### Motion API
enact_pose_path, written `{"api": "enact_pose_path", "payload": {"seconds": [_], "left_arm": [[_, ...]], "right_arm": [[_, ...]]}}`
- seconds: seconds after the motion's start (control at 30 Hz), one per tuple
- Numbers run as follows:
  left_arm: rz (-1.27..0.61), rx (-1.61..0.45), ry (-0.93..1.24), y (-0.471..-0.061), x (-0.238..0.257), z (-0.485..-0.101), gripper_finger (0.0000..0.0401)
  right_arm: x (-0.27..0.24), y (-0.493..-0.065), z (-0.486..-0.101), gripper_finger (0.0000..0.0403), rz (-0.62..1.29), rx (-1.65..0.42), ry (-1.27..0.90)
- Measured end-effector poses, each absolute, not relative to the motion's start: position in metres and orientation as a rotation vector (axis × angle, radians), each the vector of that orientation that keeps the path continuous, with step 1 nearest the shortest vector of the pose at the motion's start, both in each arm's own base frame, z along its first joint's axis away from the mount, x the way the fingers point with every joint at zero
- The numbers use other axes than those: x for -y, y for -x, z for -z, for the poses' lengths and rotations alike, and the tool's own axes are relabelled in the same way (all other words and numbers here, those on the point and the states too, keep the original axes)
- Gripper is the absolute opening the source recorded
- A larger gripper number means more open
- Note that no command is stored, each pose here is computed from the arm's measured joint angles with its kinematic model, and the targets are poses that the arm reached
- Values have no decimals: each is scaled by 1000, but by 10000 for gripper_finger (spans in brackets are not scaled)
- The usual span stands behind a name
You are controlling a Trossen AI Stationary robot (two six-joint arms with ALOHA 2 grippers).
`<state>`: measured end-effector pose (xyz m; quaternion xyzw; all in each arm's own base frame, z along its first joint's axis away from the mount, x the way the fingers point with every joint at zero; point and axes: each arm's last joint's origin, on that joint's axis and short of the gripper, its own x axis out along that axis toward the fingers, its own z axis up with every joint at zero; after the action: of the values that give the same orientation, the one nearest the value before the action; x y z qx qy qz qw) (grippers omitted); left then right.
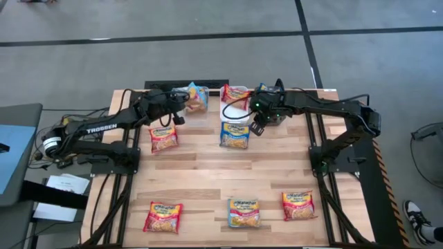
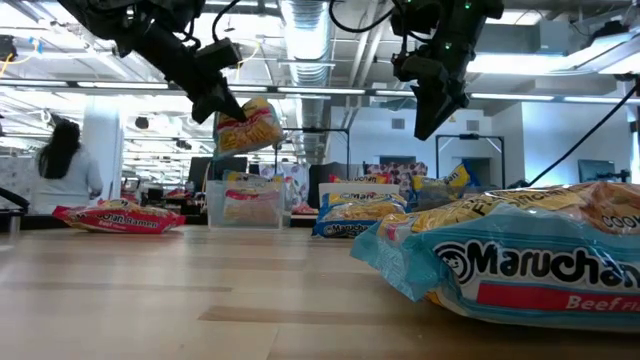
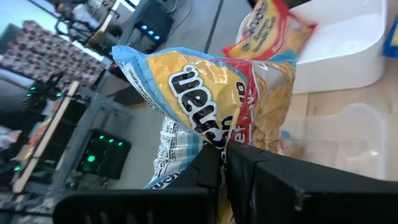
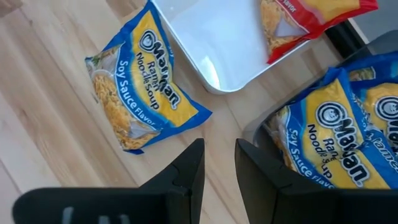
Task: Sort Maruchan noodles
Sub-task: Put the light blue noodle pack into the transparent bin
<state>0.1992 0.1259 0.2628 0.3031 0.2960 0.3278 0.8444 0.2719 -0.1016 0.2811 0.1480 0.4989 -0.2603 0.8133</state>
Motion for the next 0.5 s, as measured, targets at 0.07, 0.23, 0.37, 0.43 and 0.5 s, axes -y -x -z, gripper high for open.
{"api": "enact_pose_path", "payload": {"seconds": [0.07,0.23,0.37,0.43,0.5], "left_arm": [[-690,-619,-617,-203,-130,-268,0],[-677,-711,-591,-222,-143,-284,0],[-687,-819,-529,-235,-153,-280,0],[-679,-840,-519,-240,-155,-274,0],[-661,-870,-515,-244,-157,-266,0]], "right_arm": [[102,-272,-281,113,556,-1065,-316],[102,-272,-281,113,556,-1065,-316],[100,-272,-281,113,550,-1070,-311],[99,-273,-280,113,538,-1074,-297],[97,-273,-278,113,527,-1085,-286]]}}
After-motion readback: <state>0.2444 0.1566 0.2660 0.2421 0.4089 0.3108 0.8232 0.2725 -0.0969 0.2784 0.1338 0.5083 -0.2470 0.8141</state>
